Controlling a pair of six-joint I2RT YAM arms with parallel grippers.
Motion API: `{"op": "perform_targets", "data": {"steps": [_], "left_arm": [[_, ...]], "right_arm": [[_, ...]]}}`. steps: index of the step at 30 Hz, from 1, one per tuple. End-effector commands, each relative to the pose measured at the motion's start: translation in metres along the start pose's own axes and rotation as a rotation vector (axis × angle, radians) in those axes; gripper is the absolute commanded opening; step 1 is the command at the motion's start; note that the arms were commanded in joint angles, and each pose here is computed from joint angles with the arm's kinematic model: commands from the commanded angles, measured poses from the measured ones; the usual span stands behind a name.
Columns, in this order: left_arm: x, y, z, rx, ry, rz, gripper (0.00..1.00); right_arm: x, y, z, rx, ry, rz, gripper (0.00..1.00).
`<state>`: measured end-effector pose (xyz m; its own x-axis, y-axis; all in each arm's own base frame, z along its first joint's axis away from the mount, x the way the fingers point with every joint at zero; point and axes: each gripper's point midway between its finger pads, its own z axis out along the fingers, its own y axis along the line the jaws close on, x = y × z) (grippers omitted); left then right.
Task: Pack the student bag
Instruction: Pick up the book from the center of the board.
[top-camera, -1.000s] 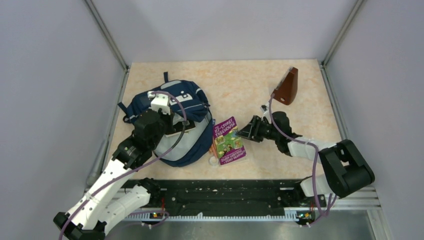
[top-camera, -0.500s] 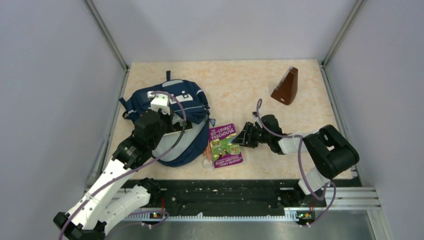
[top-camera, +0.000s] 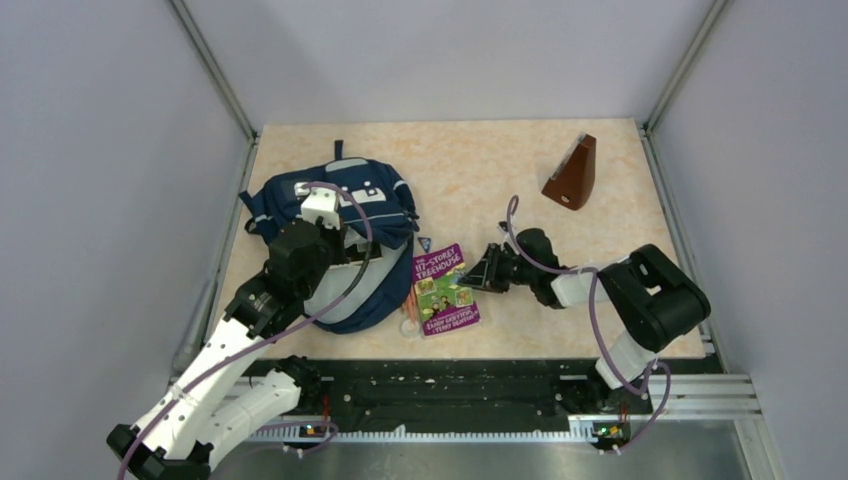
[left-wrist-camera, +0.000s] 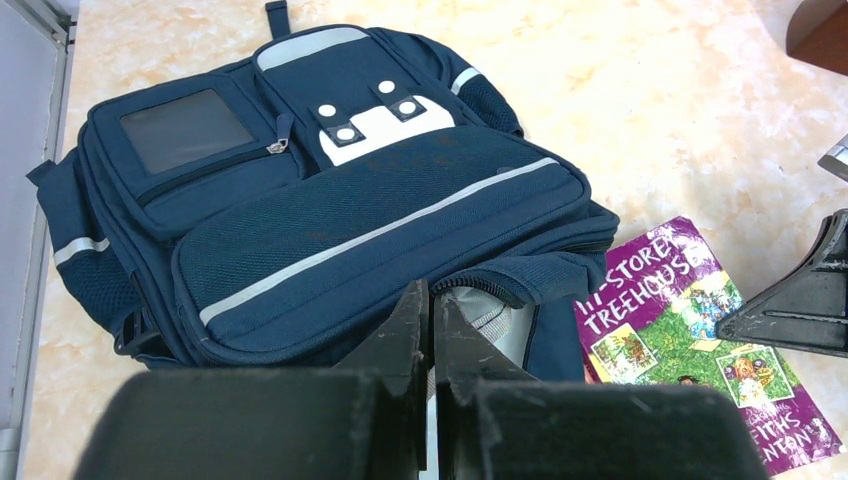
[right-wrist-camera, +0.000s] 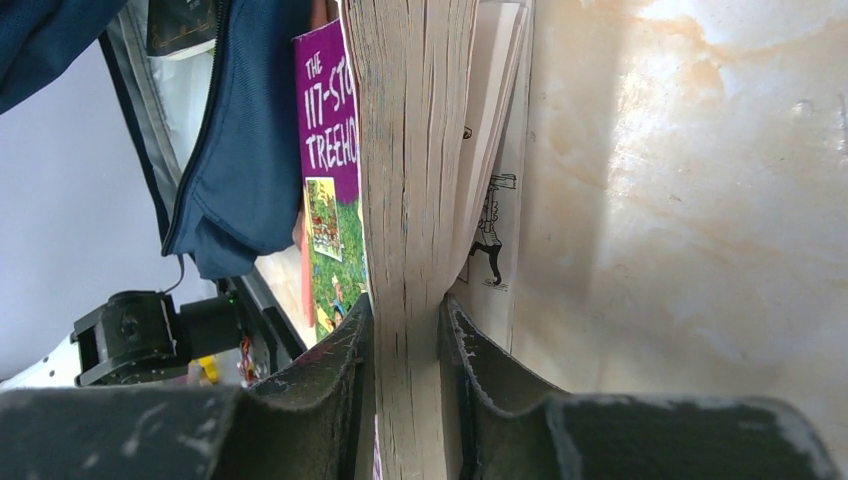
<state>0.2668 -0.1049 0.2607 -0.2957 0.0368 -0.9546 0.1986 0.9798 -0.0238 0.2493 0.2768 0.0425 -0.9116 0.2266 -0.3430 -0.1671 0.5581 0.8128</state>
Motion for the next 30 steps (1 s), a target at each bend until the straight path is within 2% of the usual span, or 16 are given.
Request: {"op": "perform_targets", "data": {"steps": [1, 13, 14, 17, 19, 22, 25, 30], "left_arm": [[-0.034, -0.011, -0.001, 0.048, -0.123, -0.064, 0.0], [-0.036, -0.012, -0.004, 0.063, -0.132, -0.052, 0.0], [-0.038, -0.013, -0.006, 0.07, -0.136, -0.047, 0.09], [-0.046, -0.014, -0.012, 0.085, -0.161, -0.05, 0.49], [-0.054, -0.022, -0.019, 0.135, -0.181, -0.07, 0.68], [-0.065, -0.051, -0.034, 0.303, -0.173, -0.154, 0.78], [-0.066, -0.096, -0.052, 0.56, -0.13, -0.274, 0.84], [-0.058, -0.132, -0.062, 0.779, -0.101, -0.472, 0.88]], "right_arm": [[-0.017, 0.05, -0.001, -0.137, -0.06, -0.091, 0.0], [-0.079, 0.094, -0.084, -0.027, -0.44, -0.301, 0.0], [-0.082, 0.101, -0.092, -0.031, -0.464, -0.319, 0.0], [-0.091, 0.125, -0.118, -0.068, -0.541, -0.375, 0.0], [-0.094, 0.141, -0.134, -0.108, -0.589, -0.418, 0.0], [-0.097, 0.165, -0.154, -0.177, -0.648, -0.475, 0.0], [-0.097, 0.187, -0.17, -0.262, -0.693, -0.518, 0.0], [-0.084, 0.228, -0.193, -0.469, -0.713, -0.585, 0.0]]}}
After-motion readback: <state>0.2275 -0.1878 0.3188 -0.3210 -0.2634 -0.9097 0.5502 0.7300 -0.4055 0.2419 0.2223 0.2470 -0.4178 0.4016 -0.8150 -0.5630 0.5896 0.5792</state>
